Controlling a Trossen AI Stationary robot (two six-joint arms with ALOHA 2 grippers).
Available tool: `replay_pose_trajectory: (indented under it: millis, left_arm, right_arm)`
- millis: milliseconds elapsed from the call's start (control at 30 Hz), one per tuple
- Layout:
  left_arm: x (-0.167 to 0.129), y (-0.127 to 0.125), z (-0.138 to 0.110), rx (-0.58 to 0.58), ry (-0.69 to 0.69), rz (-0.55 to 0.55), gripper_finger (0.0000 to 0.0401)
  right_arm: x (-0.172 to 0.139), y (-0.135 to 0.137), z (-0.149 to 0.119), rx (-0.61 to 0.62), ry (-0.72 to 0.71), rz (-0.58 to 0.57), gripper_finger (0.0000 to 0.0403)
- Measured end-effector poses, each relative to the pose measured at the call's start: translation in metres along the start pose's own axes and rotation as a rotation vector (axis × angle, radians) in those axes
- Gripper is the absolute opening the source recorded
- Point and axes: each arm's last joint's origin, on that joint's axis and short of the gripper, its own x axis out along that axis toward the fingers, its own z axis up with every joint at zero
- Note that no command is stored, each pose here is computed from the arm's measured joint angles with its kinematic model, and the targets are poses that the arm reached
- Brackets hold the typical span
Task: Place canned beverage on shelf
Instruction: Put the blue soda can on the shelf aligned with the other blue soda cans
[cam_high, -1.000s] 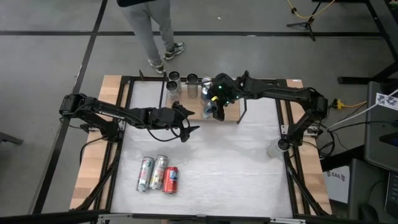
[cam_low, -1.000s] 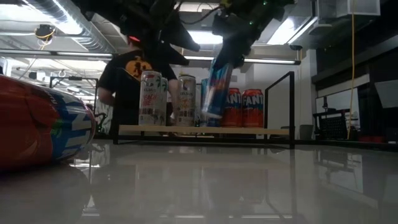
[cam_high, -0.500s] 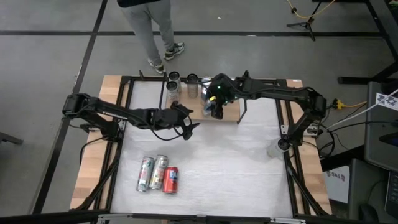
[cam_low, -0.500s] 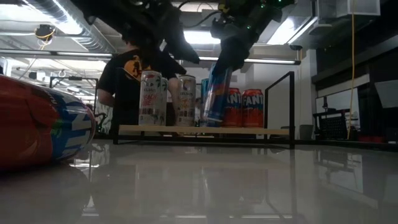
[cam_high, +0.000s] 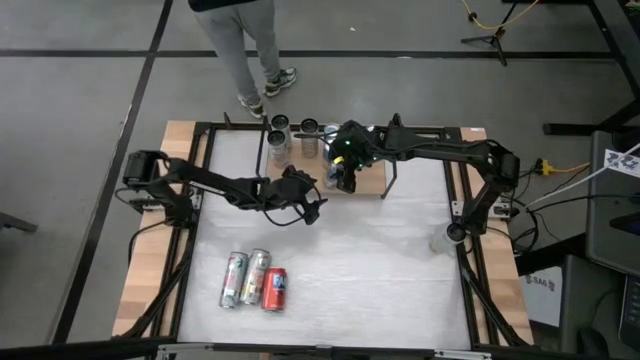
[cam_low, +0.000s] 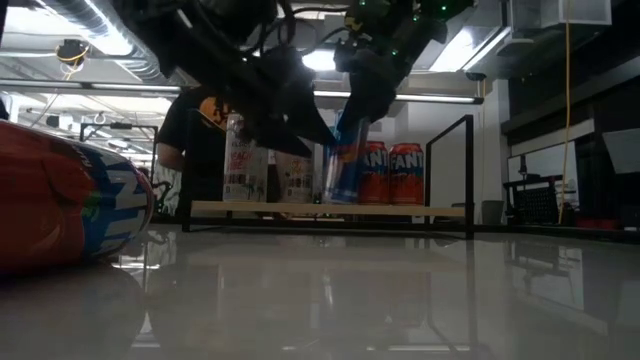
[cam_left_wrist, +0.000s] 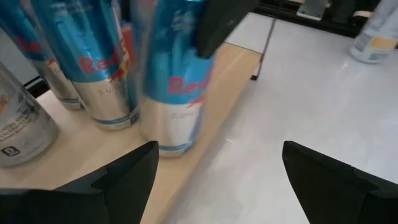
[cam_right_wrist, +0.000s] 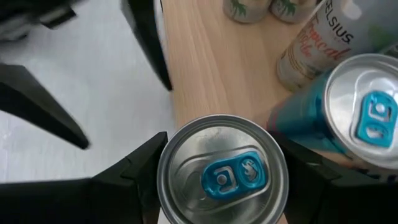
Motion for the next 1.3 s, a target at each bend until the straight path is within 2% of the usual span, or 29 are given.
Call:
replay_pose_trajectory:
  millis: [467, 633, 967, 1300]
  left_arm:
    - [0.031, 0.013, -0.014, -0.032, -0.005, 0.051, 0.0330]
    - [0.032, 0.014, -0.013, -0.039, -0.017, 0.052, 0.0330]
    - [0.032, 0.014, -0.009, -0.052, -0.048, 0.044, 0.0330]
    - [0.032, 0.014, -0.010, -0.052, -0.047, 0.044, 0.0330]
  right_arm:
    - [0.001, 0.000, 0.000, 0.000, 0.000, 0.000, 0.0232]
    - [0.001, 0.000, 0.000, 0.000, 0.000, 0.000, 0.0236]
    - [0.002, 0.000, 0.000, 0.000, 0.002, 0.000, 0.0274]
    - [0.002, 0.000, 0.000, 0.000, 0.003, 0.001, 0.0277]
